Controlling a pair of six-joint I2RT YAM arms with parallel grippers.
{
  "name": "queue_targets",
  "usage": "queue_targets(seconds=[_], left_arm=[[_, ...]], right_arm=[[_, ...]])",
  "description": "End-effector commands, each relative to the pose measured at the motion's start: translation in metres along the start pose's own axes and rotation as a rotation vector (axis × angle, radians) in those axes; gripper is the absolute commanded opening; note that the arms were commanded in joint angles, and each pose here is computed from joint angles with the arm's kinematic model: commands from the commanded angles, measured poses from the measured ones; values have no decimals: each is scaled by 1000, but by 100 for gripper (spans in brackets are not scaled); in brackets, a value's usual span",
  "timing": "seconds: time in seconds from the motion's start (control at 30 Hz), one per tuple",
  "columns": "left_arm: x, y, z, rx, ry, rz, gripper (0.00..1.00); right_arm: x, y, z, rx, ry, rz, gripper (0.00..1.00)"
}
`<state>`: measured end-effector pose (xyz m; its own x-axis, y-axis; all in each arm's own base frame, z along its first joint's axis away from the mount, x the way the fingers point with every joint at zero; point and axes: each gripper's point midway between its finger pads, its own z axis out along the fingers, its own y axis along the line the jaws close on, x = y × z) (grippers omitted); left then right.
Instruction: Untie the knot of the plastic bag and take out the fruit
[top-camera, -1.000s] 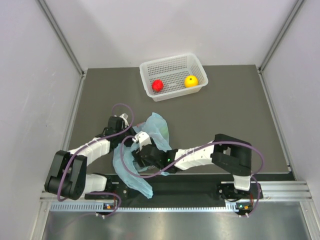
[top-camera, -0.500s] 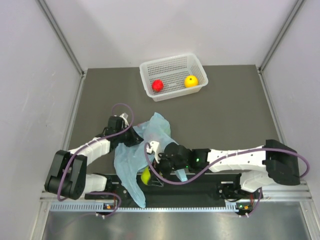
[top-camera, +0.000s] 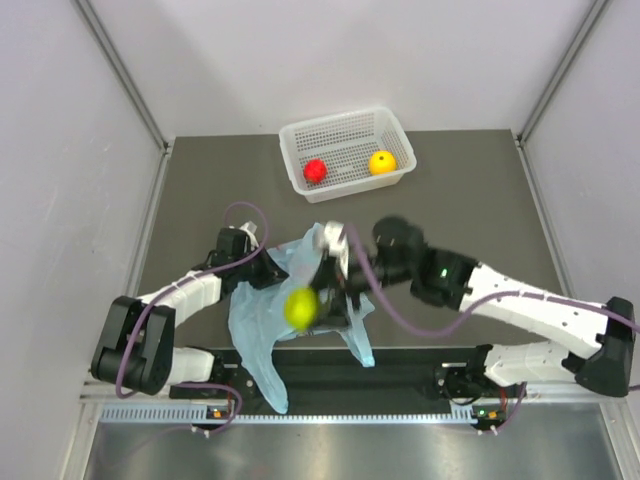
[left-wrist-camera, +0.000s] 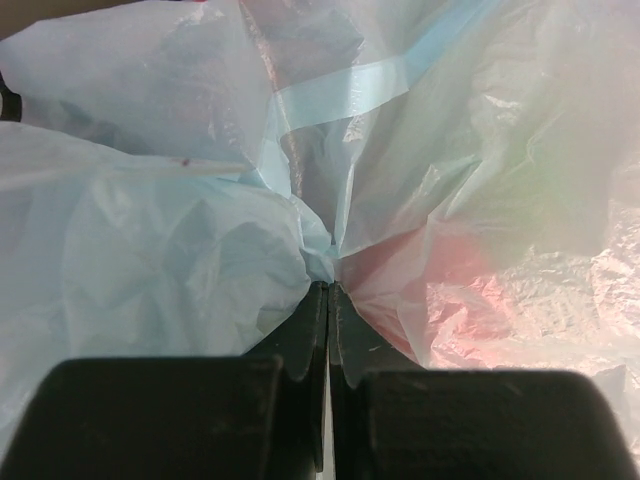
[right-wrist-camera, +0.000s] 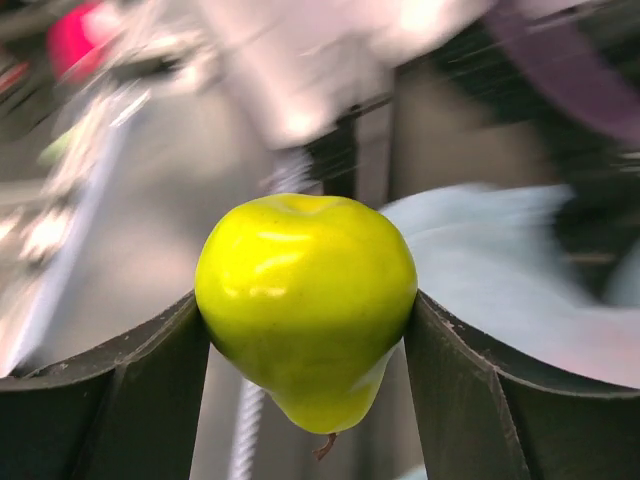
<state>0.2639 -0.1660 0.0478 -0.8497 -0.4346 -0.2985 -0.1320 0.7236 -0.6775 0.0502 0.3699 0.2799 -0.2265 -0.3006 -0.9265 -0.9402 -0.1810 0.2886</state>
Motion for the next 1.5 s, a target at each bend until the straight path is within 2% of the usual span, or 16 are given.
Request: queue_targets(seconds=[0.0,0.07,0.1,0.17,0.2,0.27,0.33,0.37,0.5,0.53,0.63,0.67,0.83,1.07,1.27,1.47], left_arm=[[-15,-19,-1,59,-43,30,0],[-16,-20,-1,60,-41,29,0],[-15,-19,0,57,-38,26,0],[-15,-20,1,61,-34,27,0],[-16,-21,1,64,-35,28,0],[-16,-22,0,67,-36,24,0],[-18,-24,0,72,-41,27,0],[-18,-25,-1,76,-39,28,0],[-18,-27,-2,78,-39,31,0],[-19,-28,-3,79,-44,32,0],[-19,-29,-3,82,-43,32,0],[-20,-29,-3,83,-44,31,0],[-20,-30,-3,86,-38,29,0],[-21,-34,-3,97,-40,25,0],[-22,-36,-3,104,-41,23,0],[-22,-38,-3,107,-38,21,0]], right_arm=[[-70,-113,-47,461,-153,2,0],[-70,-182,-70,670,-153,83,0],[-91,-199,-81,732,-191,72,0],[-82,-261,-102,918,-186,145,0],[-101,-276,-114,964,-229,139,0],[-86,-331,-137,1138,-221,205,0],[-105,-357,-154,1210,-272,204,0],[-87,-385,-164,1287,-244,236,0],[-99,-434,-186,1389,-285,236,0],[-80,-452,-182,1403,-241,255,0],[-88,-475,-191,1433,-252,239,0],[-66,-493,-188,1448,-210,263,0],[-42,-529,-187,1449,-187,288,3],[-8,-550,-183,1406,-143,327,12],[12,-556,-172,1358,-110,362,25],[19,-560,-171,1327,-105,385,47]])
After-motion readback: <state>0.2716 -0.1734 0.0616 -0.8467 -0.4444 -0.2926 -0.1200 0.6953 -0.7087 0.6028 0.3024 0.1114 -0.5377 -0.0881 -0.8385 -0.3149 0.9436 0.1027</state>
